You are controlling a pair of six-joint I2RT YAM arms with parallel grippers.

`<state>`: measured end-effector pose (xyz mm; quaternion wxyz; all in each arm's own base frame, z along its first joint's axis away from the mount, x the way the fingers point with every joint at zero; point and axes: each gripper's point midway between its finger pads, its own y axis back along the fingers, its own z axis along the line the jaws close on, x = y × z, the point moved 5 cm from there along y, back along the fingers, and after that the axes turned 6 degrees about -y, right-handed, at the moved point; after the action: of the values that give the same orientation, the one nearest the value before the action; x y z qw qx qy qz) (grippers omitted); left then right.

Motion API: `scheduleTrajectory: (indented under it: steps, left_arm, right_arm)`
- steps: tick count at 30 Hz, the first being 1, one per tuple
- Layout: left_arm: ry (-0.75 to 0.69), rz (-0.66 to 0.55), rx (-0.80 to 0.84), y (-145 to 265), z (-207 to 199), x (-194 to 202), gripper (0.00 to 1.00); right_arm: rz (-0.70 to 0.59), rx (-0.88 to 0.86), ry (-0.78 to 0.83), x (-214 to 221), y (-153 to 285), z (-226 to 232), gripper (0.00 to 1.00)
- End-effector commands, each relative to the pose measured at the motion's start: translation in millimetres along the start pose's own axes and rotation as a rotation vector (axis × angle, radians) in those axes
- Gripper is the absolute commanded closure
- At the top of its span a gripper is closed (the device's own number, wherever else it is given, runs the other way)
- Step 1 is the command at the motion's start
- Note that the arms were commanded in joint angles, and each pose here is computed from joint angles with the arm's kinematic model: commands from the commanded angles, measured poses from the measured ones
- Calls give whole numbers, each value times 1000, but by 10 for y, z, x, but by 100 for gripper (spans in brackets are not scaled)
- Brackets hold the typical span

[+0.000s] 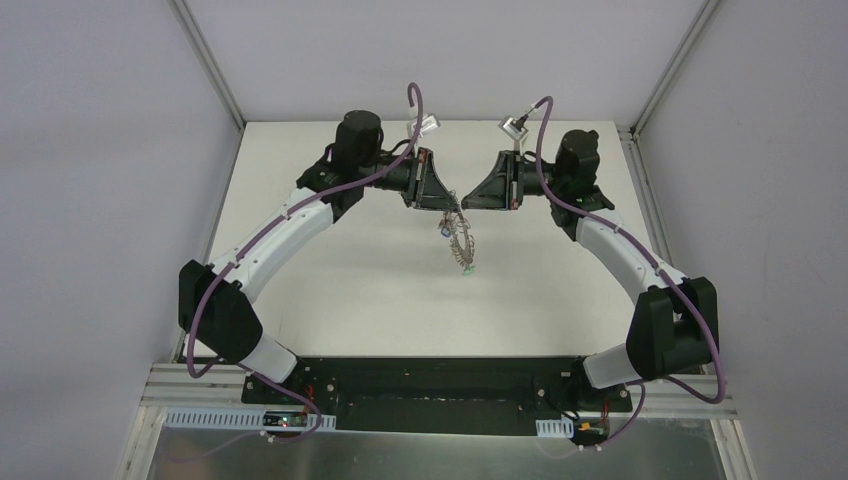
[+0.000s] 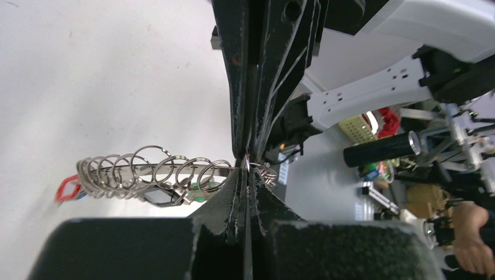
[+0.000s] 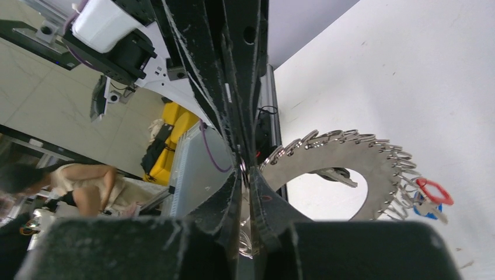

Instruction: Put the keys on the keyring

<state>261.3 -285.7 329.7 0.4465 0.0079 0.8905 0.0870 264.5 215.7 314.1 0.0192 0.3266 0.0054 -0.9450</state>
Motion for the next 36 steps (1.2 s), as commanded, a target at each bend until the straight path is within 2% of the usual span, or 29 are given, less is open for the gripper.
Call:
scheduleTrajectory:
  steps: [1, 4, 12, 20, 31, 36]
  left_arm:
    - [-74, 121, -38, 138, -119, 40, 100]
    - [-90, 176, -61, 172, -162, 70, 100]
    - [-83, 308, -57, 94, -242, 179, 100]
    - [-94, 285, -15, 27, -300, 181, 100]
    - [-93, 282, -12, 14, -283, 190, 100]
    - [-96, 281, -6, 12, -289, 187, 100]
  right_arm:
    - [11, -35, 124, -76, 76, 168, 83]
    - [22, -25, 129, -74, 82, 175, 73]
    - [56, -19, 146, -18, 33, 204, 62]
    - [134, -61, 152, 200, -75, 164, 73]
    - [179, -96, 142, 328, -122, 154, 73]
    - [184, -93, 139, 360, -127, 127, 77]
